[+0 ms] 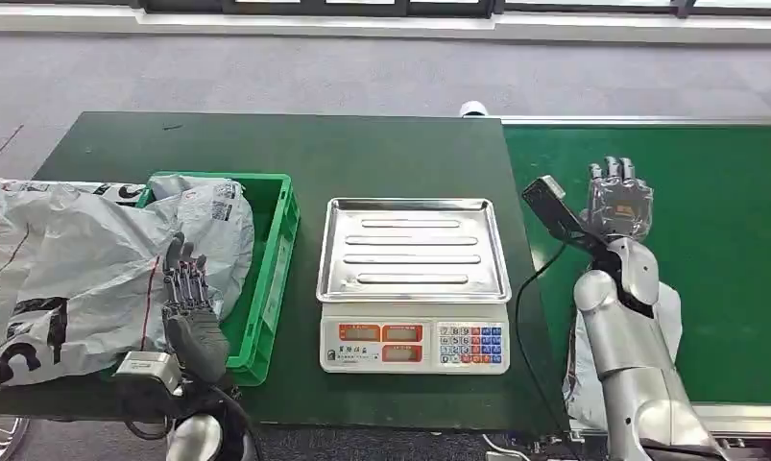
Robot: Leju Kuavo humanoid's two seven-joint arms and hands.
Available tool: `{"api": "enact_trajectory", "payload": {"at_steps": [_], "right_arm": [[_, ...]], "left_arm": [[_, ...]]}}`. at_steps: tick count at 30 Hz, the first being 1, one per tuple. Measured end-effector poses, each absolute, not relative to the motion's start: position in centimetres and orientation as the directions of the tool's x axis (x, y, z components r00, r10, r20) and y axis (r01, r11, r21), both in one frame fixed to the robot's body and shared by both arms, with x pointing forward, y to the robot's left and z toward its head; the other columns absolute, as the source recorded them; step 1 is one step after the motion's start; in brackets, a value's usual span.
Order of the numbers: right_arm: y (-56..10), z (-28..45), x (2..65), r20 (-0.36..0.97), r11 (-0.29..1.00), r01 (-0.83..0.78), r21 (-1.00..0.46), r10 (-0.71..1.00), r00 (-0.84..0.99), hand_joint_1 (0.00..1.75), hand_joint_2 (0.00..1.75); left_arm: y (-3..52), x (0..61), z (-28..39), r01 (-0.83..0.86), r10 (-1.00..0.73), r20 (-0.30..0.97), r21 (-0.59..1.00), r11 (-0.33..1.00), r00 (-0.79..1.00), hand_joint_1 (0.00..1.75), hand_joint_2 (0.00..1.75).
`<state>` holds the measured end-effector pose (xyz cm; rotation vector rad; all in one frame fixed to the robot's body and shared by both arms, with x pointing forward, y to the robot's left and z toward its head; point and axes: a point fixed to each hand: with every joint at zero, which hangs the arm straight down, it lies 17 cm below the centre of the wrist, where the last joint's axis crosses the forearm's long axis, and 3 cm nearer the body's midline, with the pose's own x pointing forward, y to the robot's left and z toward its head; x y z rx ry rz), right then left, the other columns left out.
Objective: Moved the parcel from conveyor to table for the left to box.
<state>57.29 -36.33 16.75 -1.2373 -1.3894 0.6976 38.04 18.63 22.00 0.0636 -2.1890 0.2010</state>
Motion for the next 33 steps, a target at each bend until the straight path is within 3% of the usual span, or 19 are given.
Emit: {"api": "enact_trajectory", "payload": {"at_steps": [5,13,33], "right_arm": [[-37.4,12.9,56.4,0.290,0.254,0.177,-0.951,0.930,0.225,0.00,1.75],[-40.7,2.0,49.1,0.168,0.203,-0.054,-0.978,0.911,0.376,0.00,1.75],[-44.6,1.9,45.6,0.160,0.199,-0.051,-0.979,0.894,0.418,0.00,1.75]], "left_arm": [[18.6,37.8,21.8,-0.112,0.035,0.814,-0.122,0.986,-0.579,0.00,0.00],[18.0,37.5,21.8,-0.062,0.071,0.821,-0.128,0.990,-0.566,0.00,0.00],[18.1,37.5,22.1,-0.049,0.081,0.818,-0.132,0.990,-0.569,0.00,0.00]]}}
